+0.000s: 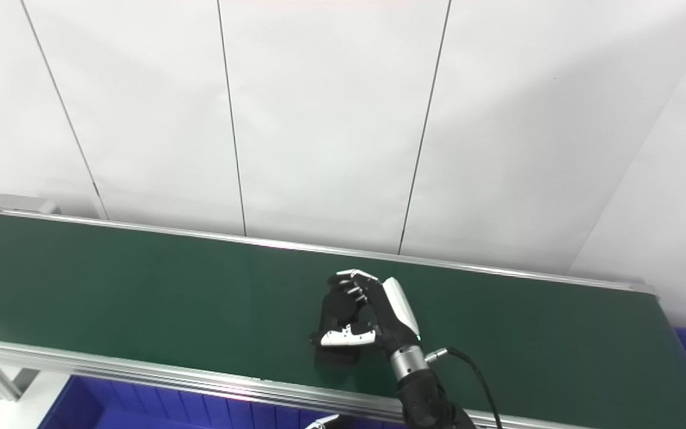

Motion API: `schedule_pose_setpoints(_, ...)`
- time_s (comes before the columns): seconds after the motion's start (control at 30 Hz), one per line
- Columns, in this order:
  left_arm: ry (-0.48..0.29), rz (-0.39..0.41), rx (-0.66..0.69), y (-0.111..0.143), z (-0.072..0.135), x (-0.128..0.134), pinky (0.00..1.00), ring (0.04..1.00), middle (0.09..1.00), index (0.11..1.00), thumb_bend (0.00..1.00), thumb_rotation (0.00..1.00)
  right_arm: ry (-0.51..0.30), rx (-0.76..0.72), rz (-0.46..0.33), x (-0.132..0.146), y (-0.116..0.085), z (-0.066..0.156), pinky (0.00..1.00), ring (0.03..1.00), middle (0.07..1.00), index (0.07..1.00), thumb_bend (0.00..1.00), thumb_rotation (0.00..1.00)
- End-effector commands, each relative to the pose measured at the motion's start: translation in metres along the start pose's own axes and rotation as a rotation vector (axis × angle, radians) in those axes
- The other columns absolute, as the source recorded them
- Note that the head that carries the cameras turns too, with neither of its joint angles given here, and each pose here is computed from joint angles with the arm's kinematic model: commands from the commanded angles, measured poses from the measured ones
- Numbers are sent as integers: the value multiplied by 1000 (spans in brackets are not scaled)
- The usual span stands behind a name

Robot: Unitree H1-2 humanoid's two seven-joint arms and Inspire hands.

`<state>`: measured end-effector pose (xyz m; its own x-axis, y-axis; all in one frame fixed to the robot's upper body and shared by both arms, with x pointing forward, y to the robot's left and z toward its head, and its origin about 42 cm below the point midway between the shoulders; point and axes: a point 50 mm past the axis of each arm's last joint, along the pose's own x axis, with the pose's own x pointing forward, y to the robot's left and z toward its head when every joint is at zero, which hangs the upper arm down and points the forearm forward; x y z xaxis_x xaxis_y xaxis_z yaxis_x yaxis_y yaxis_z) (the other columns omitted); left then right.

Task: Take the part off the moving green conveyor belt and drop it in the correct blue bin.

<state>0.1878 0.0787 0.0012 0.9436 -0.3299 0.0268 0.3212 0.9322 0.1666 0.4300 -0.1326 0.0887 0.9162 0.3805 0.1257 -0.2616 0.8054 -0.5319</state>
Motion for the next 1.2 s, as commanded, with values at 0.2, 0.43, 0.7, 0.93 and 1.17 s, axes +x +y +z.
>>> schedule_pose_setpoints(0.2,-61,11,-22,0,10,5,771,810,813,809,685,844,-60,-14,-19,10,-4,12,316,372,444,505,526,0)
schedule_pose_setpoints(0.43,-58,9,-23,0,10,5,781,810,812,813,690,846,-61,-37,-17,8,-6,11,331,381,453,501,526,0)
schedule_pose_setpoints(0.7,-60,11,-23,-1,10,5,779,810,812,811,685,849,-64,-36,-3,3,-7,7,328,381,447,509,525,0)
schedule_pose_setpoints(0.93,-64,15,-52,2,14,7,773,825,821,819,687,858,-174,-47,-44,-1,-21,29,344,392,439,509,525,0)
schedule_pose_setpoints(1.17,-83,27,-45,12,17,12,845,848,844,854,633,955,-309,-58,-109,-6,-42,64,338,386,429,515,523,0)
